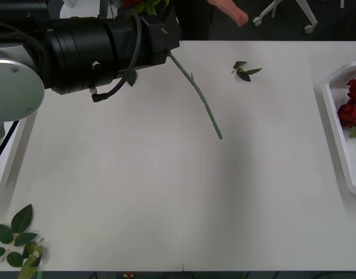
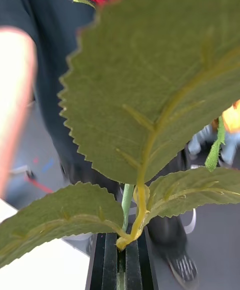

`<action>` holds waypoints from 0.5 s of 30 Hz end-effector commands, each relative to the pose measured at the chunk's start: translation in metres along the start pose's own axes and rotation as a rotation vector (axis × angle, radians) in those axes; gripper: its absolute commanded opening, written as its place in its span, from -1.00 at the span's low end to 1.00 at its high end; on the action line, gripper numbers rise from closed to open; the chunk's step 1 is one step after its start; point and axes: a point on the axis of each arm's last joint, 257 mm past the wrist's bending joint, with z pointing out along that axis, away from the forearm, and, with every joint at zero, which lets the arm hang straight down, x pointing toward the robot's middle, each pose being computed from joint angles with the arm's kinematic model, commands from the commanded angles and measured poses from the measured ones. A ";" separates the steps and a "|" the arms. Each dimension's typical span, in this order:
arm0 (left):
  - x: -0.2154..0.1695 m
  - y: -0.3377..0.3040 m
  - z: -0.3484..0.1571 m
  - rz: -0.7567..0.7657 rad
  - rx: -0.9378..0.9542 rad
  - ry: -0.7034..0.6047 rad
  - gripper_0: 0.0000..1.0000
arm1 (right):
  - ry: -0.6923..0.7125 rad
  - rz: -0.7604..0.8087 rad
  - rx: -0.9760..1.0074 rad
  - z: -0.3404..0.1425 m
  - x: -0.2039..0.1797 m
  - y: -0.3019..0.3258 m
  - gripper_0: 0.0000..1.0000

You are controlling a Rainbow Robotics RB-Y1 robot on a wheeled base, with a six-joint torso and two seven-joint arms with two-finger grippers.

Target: Place the red flowers into the right box and the blue flowers into the left box. If a person shows an open palm, hand one flower to the person first, then continue sorting.

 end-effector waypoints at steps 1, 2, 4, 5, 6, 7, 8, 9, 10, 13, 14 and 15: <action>-0.023 -0.030 -0.003 0.065 0.051 -0.055 -1.00 | -0.201 -0.054 -0.074 0.026 -0.097 0.066 -1.00; -0.023 -0.030 -0.003 0.065 0.051 -0.055 -1.00 | -0.214 -0.051 -0.072 0.027 -0.103 0.069 -1.00; -0.023 -0.030 -0.003 0.065 0.051 -0.055 -1.00 | -0.255 -0.038 -0.072 0.034 -0.118 0.082 -1.00; -0.023 -0.030 -0.003 0.065 0.051 -0.055 -1.00 | -0.270 -0.031 -0.068 0.036 -0.122 0.085 -1.00; -0.023 -0.030 -0.003 0.065 0.051 -0.055 -1.00 | -0.291 -0.022 -0.065 0.040 -0.128 0.091 -1.00; -0.023 -0.030 -0.003 0.065 0.051 -0.055 -1.00 | -0.303 -0.016 -0.062 0.043 -0.131 0.095 -1.00; -0.023 -0.030 -0.003 0.065 0.051 -0.055 -1.00 | -0.321 -0.008 -0.061 0.046 -0.135 0.102 -1.00; -0.023 -0.030 -0.003 0.065 0.051 -0.055 -1.00 | -0.337 -0.003 -0.057 0.047 -0.140 0.105 -1.00; -0.023 -0.030 -0.003 0.065 0.051 -0.055 -1.00 | -0.353 0.006 -0.054 0.050 -0.144 0.110 -1.00; -0.023 -0.030 -0.003 0.065 0.051 -0.055 -1.00 | -0.377 0.022 -0.050 0.054 -0.149 0.120 -1.00; -0.023 -0.030 -0.003 0.065 0.051 -0.055 -1.00 | -0.382 0.024 -0.048 0.055 -0.150 0.122 -1.00; -0.023 -0.030 -0.003 0.065 0.051 -0.055 -1.00 | -0.381 0.025 -0.047 0.055 -0.149 0.121 -1.00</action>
